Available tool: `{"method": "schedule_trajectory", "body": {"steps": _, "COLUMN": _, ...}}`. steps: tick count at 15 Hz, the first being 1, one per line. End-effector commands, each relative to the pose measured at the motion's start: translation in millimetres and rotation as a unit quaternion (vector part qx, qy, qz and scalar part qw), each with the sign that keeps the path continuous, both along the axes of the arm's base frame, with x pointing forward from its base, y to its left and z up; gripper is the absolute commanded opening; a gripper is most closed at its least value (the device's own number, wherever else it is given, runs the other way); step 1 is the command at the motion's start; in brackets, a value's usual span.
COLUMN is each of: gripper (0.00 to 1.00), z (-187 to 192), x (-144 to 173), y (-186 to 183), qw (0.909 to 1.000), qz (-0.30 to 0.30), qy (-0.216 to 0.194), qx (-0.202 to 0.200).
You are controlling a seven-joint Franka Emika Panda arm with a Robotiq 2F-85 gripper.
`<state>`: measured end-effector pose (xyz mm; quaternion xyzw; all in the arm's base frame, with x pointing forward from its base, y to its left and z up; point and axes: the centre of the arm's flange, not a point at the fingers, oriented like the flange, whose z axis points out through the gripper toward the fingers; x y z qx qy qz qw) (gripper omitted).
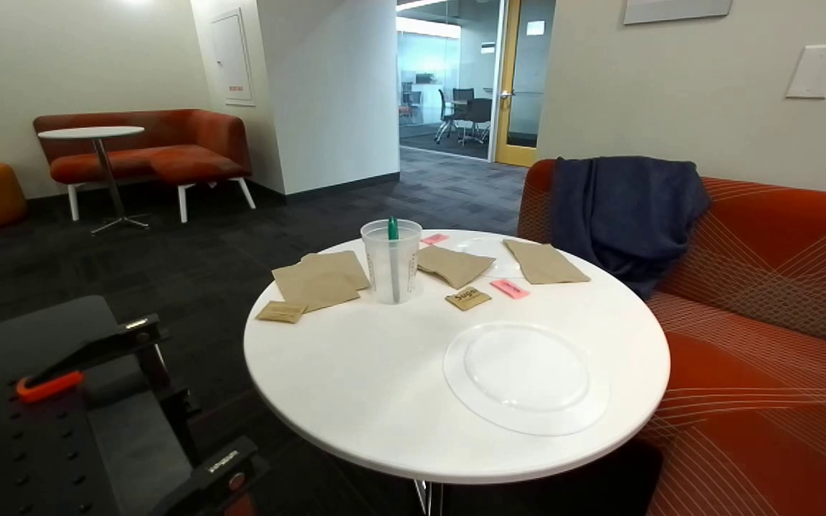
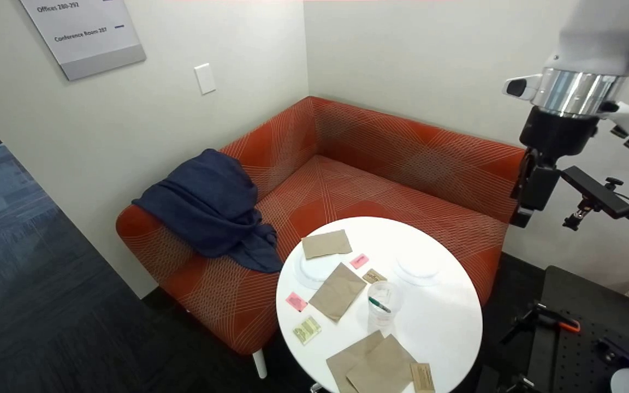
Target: Take the green pen out of the clear cup
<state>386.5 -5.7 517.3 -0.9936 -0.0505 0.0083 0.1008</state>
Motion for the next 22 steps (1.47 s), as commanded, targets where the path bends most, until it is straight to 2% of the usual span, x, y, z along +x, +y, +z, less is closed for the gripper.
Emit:
{"method": "schedule_trajectory", "body": {"steps": 1, "gripper": 1.00, "z": -29.9, "x": 17.8, "y": 13.0, "qw": 0.9987, "qz": 0.046, "qy": -0.021, "qx": -0.001}}
{"method": "schedule_trajectory", "body": {"steps": 6, "gripper": 1.00, "z": -70.5, "x": 32.5, "y": 24.6, "qw": 0.9914, "qz": 0.110, "qy": -0.070, "qx": -0.007}}
{"method": "schedule_trajectory", "body": {"steps": 14, "gripper": 1.00, "z": -121.6, "x": 36.2, "y": 35.6, "qw": 0.9683, "qz": 0.176, "qy": -0.174, "qx": -0.037}}
{"method": "schedule_trajectory", "body": {"steps": 16, "gripper": 1.00, "z": -131.0, "x": 38.9, "y": 39.5, "qw": 0.9682, "qz": 0.169, "qy": -0.179, "qx": -0.043}}
{"method": "schedule_trajectory", "body": {"steps": 17, "gripper": 1.00, "z": -117.9, "x": 35.8, "y": 37.5, "qw": 0.9705, "qz": 0.168, "qy": -0.167, "qx": -0.044}}
{"method": "schedule_trajectory", "body": {"steps": 22, "gripper": 1.00, "z": -127.5, "x": 36.4, "y": 38.9, "qw": 0.9702, "qz": 0.169, "qy": -0.167, "qx": -0.047}}
